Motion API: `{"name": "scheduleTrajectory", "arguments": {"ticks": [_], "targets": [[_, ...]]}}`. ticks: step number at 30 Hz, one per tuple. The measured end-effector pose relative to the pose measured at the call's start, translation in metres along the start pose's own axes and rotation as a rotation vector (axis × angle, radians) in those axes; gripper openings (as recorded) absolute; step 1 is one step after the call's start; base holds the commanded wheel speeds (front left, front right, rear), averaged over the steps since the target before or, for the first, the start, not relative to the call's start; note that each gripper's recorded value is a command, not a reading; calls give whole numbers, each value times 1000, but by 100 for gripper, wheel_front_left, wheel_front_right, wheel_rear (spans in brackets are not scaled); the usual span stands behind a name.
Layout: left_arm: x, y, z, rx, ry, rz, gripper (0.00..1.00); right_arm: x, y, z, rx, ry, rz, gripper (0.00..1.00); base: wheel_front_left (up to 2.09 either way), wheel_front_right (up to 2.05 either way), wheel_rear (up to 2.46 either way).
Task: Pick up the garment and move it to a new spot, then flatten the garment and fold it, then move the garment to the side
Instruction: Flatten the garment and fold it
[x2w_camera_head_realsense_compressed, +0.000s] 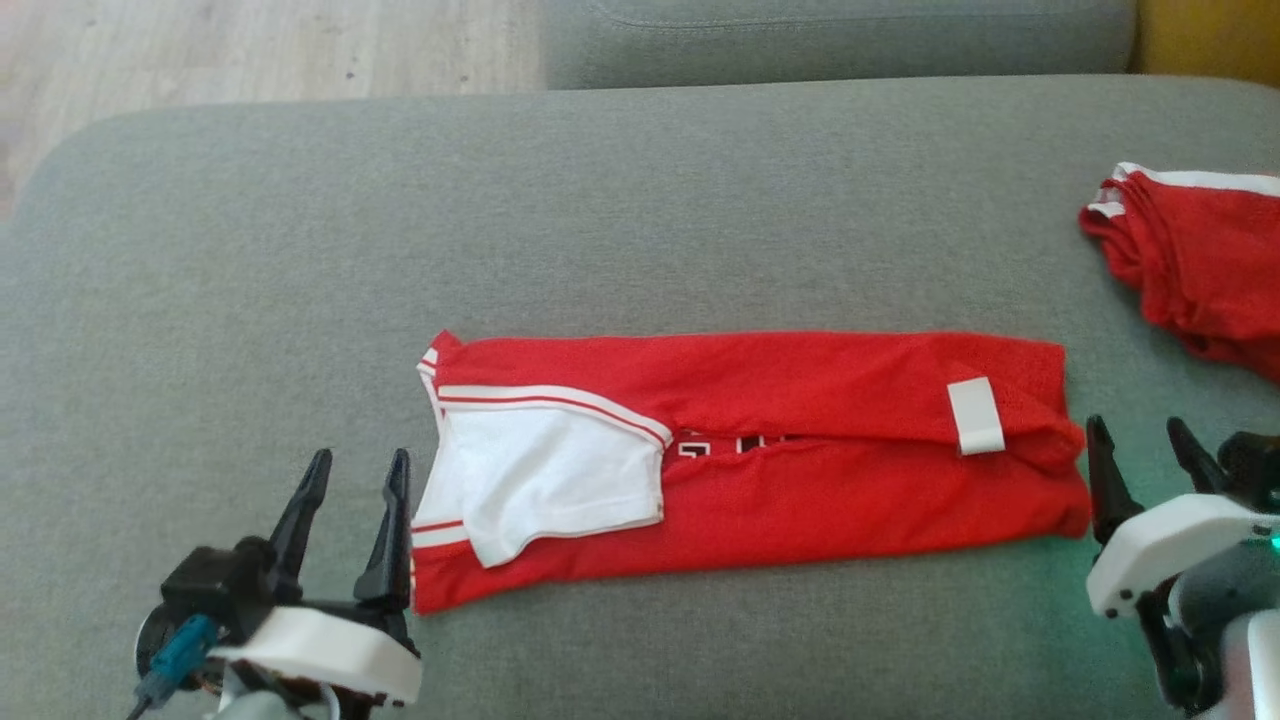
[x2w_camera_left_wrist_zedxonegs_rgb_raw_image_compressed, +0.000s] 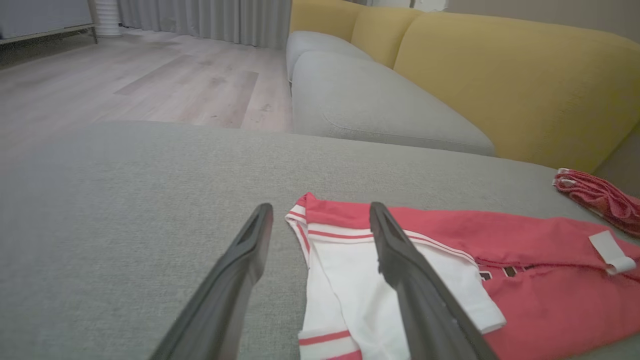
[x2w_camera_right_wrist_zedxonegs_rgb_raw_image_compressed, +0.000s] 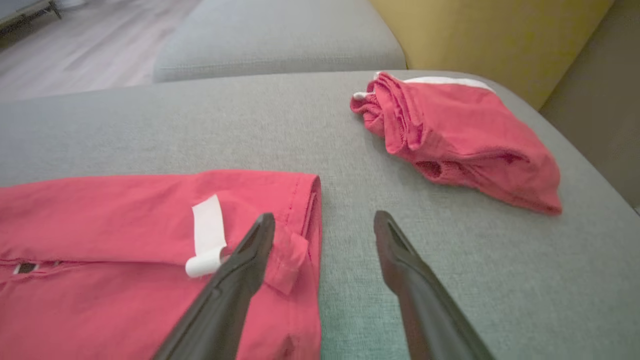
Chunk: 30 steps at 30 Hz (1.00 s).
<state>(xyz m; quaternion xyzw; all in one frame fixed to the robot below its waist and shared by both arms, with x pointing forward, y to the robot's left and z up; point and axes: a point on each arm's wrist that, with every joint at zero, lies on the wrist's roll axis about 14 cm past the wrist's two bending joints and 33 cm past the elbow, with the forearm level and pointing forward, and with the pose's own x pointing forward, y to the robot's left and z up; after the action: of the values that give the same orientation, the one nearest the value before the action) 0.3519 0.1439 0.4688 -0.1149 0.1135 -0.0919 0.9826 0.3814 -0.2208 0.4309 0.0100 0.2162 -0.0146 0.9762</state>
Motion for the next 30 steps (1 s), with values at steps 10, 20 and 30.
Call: {"name": "scheduleTrajectory", "arguments": {"ticks": [10, 20, 30], "targets": [[-18, 21, -1, -55, -21, 115, 100, 30, 17, -27, 28, 160, 29, 100, 0, 0, 0], [-30, 29, -1, -66, -32, 161, 100, 38, 20, -60, 22, 295, 30, 57, 0, 0, 0], [-24, 14, 7, -58, -58, 113, 100, 34, 5, -49, 69, 254, -2, 0, 0, 0, 0]]}}
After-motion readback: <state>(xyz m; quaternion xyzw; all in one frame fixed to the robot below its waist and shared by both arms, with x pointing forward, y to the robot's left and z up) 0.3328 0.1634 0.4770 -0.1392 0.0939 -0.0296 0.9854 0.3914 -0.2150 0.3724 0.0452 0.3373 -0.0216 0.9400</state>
